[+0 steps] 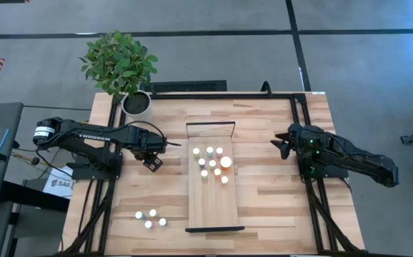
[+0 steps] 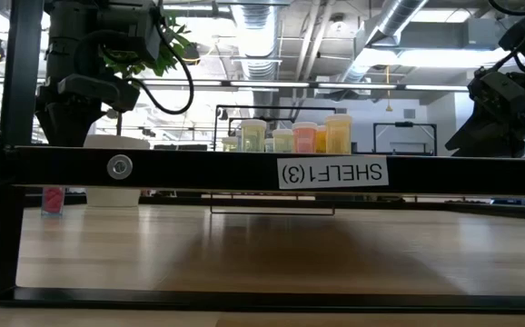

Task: Pick and place medicine bottles onto shelf by color
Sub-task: Put the blue pill bottle on the shelf

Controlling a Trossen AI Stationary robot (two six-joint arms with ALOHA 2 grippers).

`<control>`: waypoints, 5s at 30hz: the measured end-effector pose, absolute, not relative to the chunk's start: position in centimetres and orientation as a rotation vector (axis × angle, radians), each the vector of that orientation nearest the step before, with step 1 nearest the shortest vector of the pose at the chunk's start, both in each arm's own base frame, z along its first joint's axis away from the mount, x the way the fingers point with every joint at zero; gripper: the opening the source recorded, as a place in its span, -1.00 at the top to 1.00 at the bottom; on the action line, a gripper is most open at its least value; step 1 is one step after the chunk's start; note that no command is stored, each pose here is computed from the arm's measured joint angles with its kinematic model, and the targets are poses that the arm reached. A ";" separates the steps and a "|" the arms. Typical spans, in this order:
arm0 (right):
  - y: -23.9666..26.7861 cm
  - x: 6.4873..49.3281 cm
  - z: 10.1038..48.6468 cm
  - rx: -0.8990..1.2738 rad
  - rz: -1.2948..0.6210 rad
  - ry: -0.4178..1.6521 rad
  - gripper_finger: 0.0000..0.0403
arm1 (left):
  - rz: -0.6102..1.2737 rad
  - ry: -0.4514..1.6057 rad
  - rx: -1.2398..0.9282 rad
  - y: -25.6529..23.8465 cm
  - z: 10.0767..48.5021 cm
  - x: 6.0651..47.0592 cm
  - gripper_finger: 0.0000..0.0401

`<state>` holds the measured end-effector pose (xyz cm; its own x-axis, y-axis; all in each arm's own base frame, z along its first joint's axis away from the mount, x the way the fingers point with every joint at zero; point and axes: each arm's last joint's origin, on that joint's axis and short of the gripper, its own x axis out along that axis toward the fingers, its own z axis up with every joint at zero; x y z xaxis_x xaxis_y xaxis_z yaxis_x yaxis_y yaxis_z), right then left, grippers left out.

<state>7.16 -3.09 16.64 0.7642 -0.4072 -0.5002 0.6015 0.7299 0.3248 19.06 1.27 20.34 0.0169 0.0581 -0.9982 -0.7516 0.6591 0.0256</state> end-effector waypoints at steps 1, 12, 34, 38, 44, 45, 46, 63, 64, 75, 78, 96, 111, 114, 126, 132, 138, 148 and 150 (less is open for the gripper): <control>-3.1 7.2 16.6 0.496 -0.573 0.417 -0.16 | 0.697 1.426 -0.624 1.3 20.3 19.1 0.14; -3.1 7.2 16.6 0.496 -0.573 0.417 -0.16 | 0.692 1.432 -0.627 1.2 19.5 18.9 0.02; -3.1 7.2 16.6 0.496 -0.573 0.417 -0.16 | 0.690 1.415 -0.654 1.2 18.3 18.7 0.42; -3.1 7.2 16.6 0.496 -0.573 0.417 -0.16 | 0.685 1.416 -0.660 1.2 18.3 18.7 0.55; -3.1 7.2 16.6 0.496 -0.573 0.417 -0.16 | 0.676 1.410 -0.649 1.2 18.3 18.8 0.55; -3.1 7.2 16.6 0.496 -0.573 0.417 -0.16 | 0.672 1.408 -0.645 1.2 18.3 18.8 0.54; -3.1 7.2 16.6 0.496 -0.573 0.417 -0.16 | 0.666 1.406 -0.640 1.2 18.4 18.9 0.53; -3.1 7.2 16.6 0.496 -0.573 0.417 -0.16 | 0.567 1.267 -0.730 0.7 22.3 21.6 0.51; -3.1 7.2 16.6 0.497 -0.573 0.417 -0.16 | 0.564 1.265 -0.734 0.5 22.4 21.9 0.51; -3.1 7.2 16.6 0.496 -0.573 0.417 -0.16 | 0.543 1.348 -0.702 -2.5 23.7 28.2 0.51; -3.1 7.2 16.6 0.496 -0.573 0.417 -0.16 | 0.532 1.369 -0.668 -3.5 24.8 29.8 0.51; -3.1 7.2 16.6 0.496 -0.573 0.417 -0.16 | 0.440 1.389 -0.591 -8.0 24.5 36.8 0.51; -3.1 7.2 16.6 0.496 -0.574 0.417 -0.16 | 0.381 1.308 -0.615 -9.0 24.0 38.9 0.51; -3.1 7.2 16.6 0.497 -0.573 0.417 -0.16 | 0.366 1.312 -0.643 -9.3 23.4 39.3 0.51; -3.1 7.2 16.6 0.496 -0.573 0.416 -0.16 | 0.399 1.331 -0.633 -8.9 23.2 39.2 0.51; -3.1 7.2 16.6 0.496 -0.573 0.417 -0.16 | 0.428 1.361 -0.613 -8.4 23.2 38.9 0.51; -3.1 7.2 16.6 0.496 -0.573 0.417 -0.16 | 0.426 1.368 -0.593 -8.3 23.1 38.8 0.48; -3.1 7.2 16.6 0.496 -0.573 0.416 -0.16 | 0.423 1.365 -0.558 -8.2 23.1 39.0 0.28; -3.1 7.2 16.6 0.496 -0.573 0.416 -0.16 | 0.425 1.342 -0.544 -8.2 23.8 39.2 0.25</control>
